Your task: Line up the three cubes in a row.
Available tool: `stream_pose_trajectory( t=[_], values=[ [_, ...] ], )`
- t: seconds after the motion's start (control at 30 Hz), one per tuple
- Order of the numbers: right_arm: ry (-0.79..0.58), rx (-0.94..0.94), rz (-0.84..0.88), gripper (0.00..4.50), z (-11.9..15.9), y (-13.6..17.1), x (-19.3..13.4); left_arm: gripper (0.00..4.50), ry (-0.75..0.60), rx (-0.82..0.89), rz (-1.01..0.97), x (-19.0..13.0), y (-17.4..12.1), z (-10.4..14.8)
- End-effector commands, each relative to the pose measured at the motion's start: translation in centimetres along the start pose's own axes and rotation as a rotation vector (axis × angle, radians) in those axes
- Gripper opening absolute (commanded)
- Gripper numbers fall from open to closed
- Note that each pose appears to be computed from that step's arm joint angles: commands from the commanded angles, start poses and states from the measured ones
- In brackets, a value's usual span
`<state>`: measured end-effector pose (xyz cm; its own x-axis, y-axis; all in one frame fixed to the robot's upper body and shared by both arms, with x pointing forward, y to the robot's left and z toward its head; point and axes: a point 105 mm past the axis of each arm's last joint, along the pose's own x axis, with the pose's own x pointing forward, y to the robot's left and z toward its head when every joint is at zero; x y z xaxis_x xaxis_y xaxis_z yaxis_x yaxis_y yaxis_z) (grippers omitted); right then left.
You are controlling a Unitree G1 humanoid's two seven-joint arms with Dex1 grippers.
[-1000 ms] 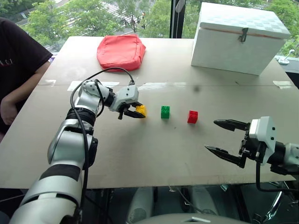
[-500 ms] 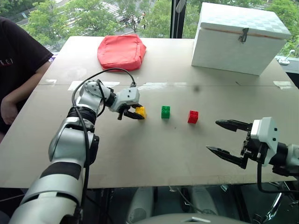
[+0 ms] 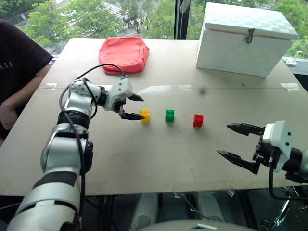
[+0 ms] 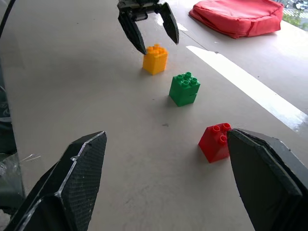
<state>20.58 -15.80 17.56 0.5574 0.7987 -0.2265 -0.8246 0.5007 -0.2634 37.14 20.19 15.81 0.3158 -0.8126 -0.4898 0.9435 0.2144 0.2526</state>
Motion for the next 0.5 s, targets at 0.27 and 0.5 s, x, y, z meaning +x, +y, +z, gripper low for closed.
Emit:
stream_pose_trajectory(
  t=[0.27,0.5],
  values=[
    [0.117,0.011,-0.151,4.11,-3.1,-2.9,-4.1,4.43,-0.201,-0.32,0.343,-4.5,-9.9,-0.7],
    [0.192,0.048,-0.184,4.11,-6.1,-3.2,-7.2,4.43,-0.111,-0.5,0.496,-7.4,-15.8,-4.8]
  ],
)
